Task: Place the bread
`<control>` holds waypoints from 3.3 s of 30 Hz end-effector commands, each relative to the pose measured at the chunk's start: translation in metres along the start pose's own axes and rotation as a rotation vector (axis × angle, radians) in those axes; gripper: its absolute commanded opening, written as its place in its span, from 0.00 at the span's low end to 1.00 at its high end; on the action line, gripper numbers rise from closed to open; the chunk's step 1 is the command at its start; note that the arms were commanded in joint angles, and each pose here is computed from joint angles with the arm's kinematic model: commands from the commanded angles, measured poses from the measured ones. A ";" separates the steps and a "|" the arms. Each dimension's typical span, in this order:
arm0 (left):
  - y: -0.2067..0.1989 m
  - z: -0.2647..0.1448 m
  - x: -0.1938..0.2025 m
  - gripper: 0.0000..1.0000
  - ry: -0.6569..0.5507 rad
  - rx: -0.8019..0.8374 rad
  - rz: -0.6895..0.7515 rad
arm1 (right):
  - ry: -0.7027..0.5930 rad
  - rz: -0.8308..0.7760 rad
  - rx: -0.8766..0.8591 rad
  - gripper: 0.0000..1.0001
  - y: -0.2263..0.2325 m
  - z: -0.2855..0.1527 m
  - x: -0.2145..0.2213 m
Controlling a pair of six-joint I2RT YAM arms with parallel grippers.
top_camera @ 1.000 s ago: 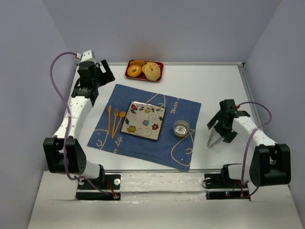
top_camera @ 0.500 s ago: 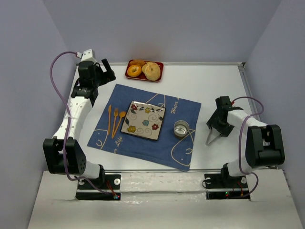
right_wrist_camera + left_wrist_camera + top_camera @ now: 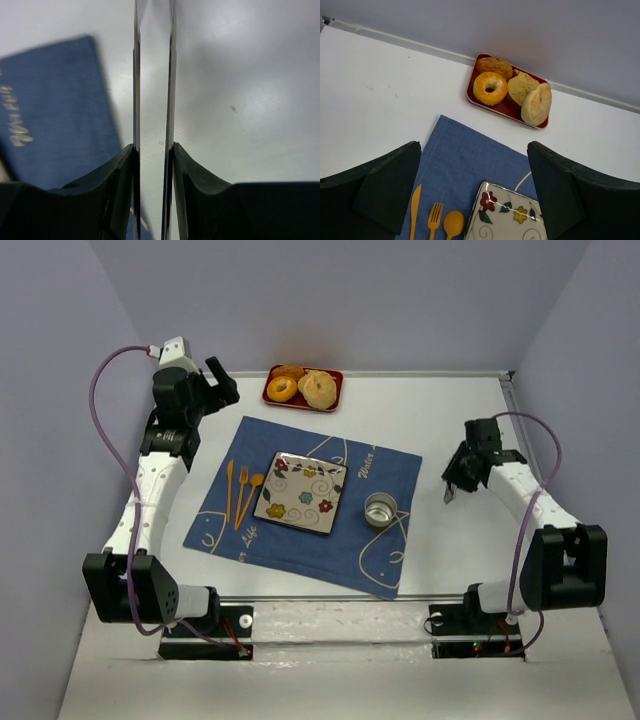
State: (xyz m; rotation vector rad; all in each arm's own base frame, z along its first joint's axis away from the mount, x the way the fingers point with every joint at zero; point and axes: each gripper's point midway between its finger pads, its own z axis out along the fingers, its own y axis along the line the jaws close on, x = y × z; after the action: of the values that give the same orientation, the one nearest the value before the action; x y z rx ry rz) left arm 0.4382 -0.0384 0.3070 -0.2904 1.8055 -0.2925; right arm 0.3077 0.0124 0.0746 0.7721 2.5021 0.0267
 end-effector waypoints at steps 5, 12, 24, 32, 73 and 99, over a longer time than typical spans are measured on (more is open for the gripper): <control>-0.012 -0.011 -0.008 0.99 -0.044 0.065 -0.067 | -0.226 -0.352 -0.521 0.39 0.123 -0.102 -0.098; -0.002 -0.017 0.011 0.99 -0.008 0.012 -0.142 | -0.215 -0.660 -0.629 0.40 0.218 -0.118 -0.086; 0.022 -0.031 0.037 0.99 0.058 -0.107 -0.168 | -0.278 -0.757 -0.683 0.45 0.346 -0.127 -0.067; 0.024 -0.036 0.039 0.99 0.063 -0.112 -0.149 | -0.315 -0.709 -0.570 0.52 0.369 -0.107 -0.061; 0.022 -0.043 0.035 0.99 0.033 -0.122 -0.133 | -0.434 -0.656 -0.270 0.30 0.378 -0.042 -0.058; 0.014 -0.038 0.040 0.99 0.048 -0.086 -0.138 | -0.104 -1.258 -0.758 0.23 0.264 -0.186 0.107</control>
State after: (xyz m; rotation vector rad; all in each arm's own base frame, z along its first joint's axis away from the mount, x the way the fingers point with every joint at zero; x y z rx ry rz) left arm 0.3886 -0.0349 0.2655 -0.4951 1.8909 -0.3077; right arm 0.3244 0.3066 0.2684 -0.8567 2.0785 0.3561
